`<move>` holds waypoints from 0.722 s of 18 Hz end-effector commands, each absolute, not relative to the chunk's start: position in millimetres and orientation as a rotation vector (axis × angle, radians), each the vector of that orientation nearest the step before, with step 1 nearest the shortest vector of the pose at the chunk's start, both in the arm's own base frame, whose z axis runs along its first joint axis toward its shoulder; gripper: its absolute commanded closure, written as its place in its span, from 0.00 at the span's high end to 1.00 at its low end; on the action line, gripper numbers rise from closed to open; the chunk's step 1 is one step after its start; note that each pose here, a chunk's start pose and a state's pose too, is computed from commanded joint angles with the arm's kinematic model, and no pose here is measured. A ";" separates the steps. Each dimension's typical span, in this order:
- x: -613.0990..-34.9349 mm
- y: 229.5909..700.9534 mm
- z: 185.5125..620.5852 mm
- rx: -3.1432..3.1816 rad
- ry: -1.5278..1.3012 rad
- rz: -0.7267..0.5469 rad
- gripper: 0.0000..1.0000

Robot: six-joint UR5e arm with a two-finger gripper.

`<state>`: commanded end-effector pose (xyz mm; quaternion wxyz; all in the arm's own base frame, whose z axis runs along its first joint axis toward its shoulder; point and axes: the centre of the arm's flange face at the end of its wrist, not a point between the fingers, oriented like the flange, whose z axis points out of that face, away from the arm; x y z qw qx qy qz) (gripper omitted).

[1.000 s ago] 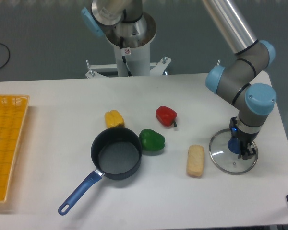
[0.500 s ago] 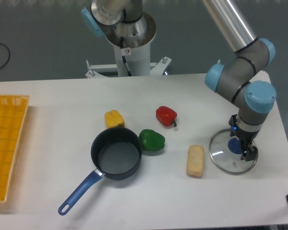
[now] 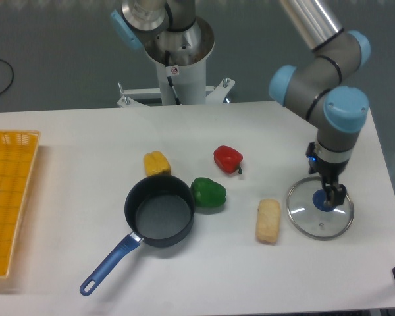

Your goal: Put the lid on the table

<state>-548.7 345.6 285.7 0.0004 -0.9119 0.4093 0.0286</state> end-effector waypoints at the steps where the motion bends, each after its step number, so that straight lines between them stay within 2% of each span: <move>1: -544.9 345.2 292.8 -2.863 1.288 0.077 1.00; 5: -525.6 358.4 316.0 -2.841 1.330 0.077 1.00; 13: -509.8 374.3 320.8 -2.820 1.376 0.077 1.00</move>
